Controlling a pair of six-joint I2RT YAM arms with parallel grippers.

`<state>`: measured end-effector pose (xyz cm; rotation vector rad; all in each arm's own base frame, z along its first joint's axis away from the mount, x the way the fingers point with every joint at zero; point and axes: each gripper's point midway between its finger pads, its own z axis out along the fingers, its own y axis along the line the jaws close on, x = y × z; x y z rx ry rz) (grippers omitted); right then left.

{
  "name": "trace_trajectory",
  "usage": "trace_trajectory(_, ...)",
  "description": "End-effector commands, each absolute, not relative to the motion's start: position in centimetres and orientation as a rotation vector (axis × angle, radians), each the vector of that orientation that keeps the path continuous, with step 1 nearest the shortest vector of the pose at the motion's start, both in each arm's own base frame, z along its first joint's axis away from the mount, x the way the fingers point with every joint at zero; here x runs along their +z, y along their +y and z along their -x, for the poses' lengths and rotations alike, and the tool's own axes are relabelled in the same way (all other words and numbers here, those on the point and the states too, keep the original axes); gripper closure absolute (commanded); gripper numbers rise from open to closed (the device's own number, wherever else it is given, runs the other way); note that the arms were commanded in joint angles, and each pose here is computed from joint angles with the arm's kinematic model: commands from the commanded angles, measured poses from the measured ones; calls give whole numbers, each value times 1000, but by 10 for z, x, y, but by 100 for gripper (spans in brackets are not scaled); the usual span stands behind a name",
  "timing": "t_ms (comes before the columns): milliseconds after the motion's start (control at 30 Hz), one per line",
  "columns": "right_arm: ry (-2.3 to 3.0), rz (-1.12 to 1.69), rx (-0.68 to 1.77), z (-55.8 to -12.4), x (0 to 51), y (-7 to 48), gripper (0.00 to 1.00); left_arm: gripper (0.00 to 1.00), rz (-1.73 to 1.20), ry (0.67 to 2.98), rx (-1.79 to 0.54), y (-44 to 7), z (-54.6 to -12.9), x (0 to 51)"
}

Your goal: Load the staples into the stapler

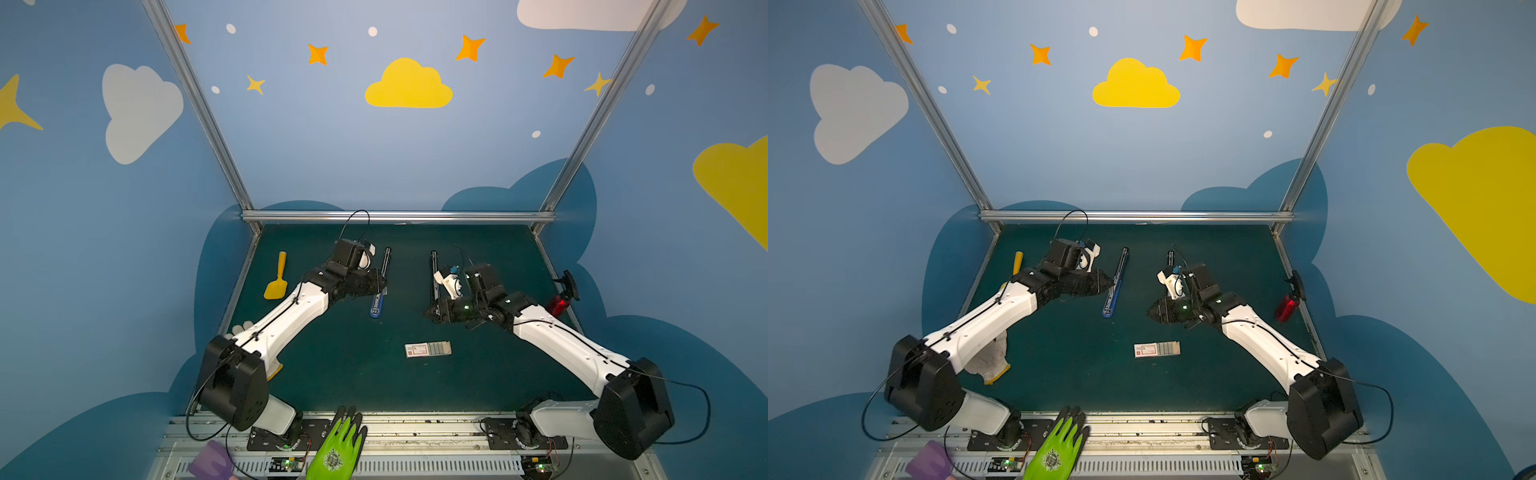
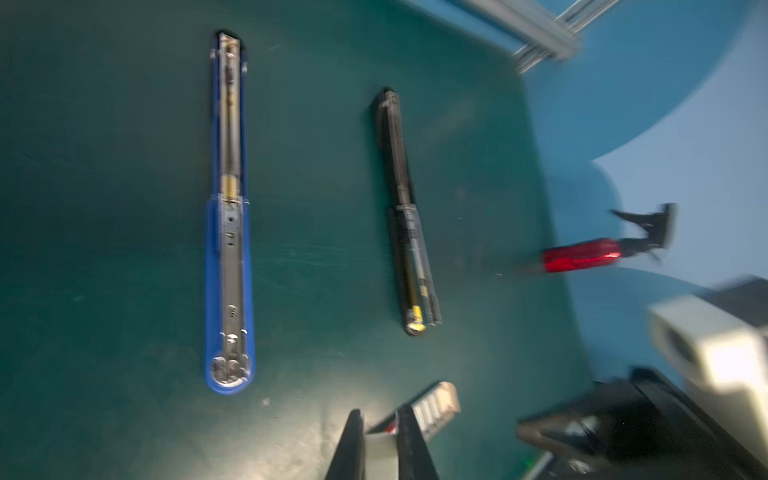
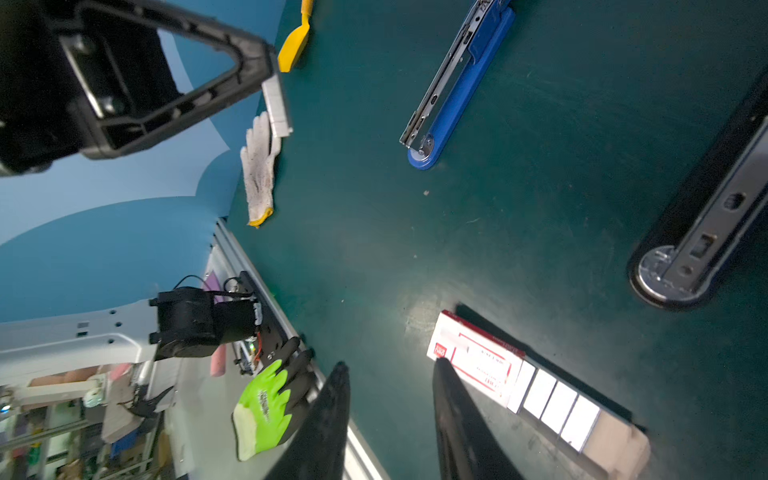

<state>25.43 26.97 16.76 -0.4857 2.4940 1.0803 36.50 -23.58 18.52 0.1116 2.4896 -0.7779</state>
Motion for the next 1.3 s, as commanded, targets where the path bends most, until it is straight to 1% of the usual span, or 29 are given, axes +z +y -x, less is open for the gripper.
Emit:
trace_trajectory(0, 2412, 484, 974, -283, 175, 276, 64, 87, -202, 2560, -575, -224, -382, 160)
trace_trajectory(267, 2412, 493, 1009, -301, 161, 298, 63, 87, -224, 2604, -331, -222, -434, 118)
trace_trajectory(500, 2433, 485, 1023, -309, 150, 307, 63, 87, -242, 2606, -221, -224, -470, 99)
trace_trajectory(733, 2445, 480, 1035, -313, 147, 311, 63, 86, -248, 2612, -200, -227, -494, 86)
trace_trajectory(967, 2445, 476, 1034, -313, 147, 311, 63, 86, -262, 2624, -181, -227, -503, 77)
trace_trajectory(1267, 2448, 476, 1026, -312, 149, 309, 63, 87, -254, 2643, -196, -228, -500, 66)
